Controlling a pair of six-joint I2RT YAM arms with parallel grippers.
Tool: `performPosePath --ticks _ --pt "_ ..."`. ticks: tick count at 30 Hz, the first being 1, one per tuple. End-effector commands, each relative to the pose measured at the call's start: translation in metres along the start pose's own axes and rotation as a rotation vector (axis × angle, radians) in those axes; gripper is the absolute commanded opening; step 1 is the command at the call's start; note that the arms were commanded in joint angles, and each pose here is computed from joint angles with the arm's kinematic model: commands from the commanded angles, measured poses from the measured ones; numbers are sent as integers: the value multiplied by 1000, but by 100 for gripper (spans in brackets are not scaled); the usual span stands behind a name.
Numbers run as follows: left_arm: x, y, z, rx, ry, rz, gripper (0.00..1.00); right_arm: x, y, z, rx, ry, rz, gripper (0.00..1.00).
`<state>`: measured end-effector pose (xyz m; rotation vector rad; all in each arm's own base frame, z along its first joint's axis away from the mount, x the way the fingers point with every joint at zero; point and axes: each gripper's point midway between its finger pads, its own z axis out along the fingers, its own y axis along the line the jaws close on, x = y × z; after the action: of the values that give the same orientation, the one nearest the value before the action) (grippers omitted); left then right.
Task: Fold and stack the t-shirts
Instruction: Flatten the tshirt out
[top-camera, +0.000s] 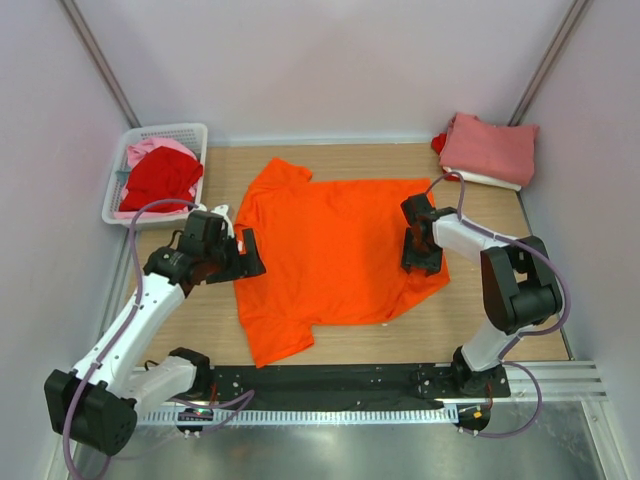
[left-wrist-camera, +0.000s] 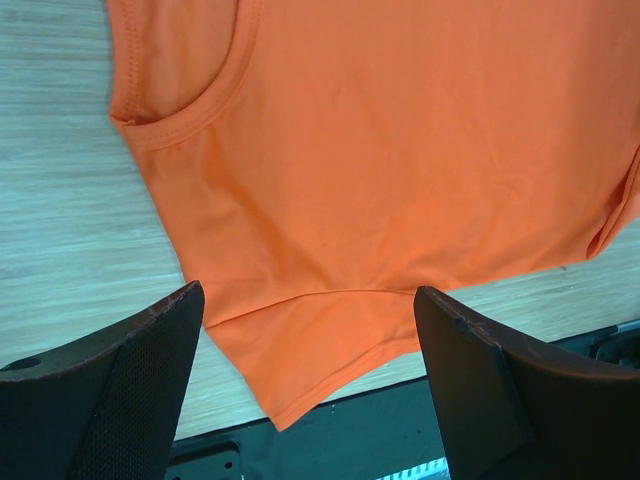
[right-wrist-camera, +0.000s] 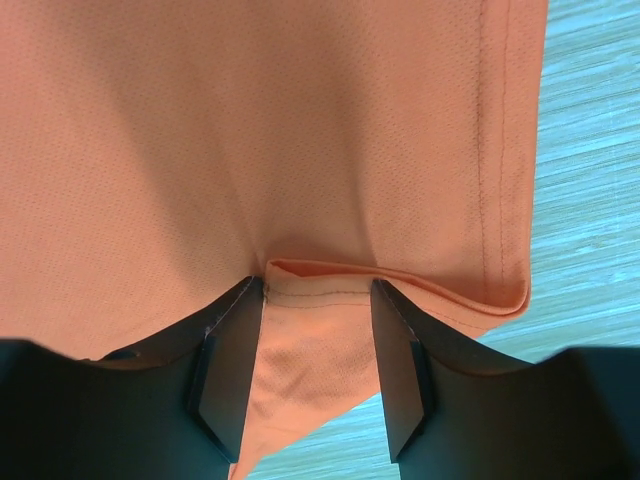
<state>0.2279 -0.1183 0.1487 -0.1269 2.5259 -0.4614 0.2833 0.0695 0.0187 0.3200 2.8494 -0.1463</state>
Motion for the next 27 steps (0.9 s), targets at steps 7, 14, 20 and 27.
performPosePath --ticks 7,14,20,27 --pt "-6 -8 -2 25 -40 22 86 -31 8 -19 -17 -92 31 52" --pt "-6 -8 -2 24 -42 23 86 -20 10 -13 -9 -71 12 46" --pt "-6 -7 -1 21 -37 23 86 -11 8 -8 7 -58 -1 42" --pt "-5 -8 -1 23 -32 24 86 -2 3 1 29 -42 -11 40"
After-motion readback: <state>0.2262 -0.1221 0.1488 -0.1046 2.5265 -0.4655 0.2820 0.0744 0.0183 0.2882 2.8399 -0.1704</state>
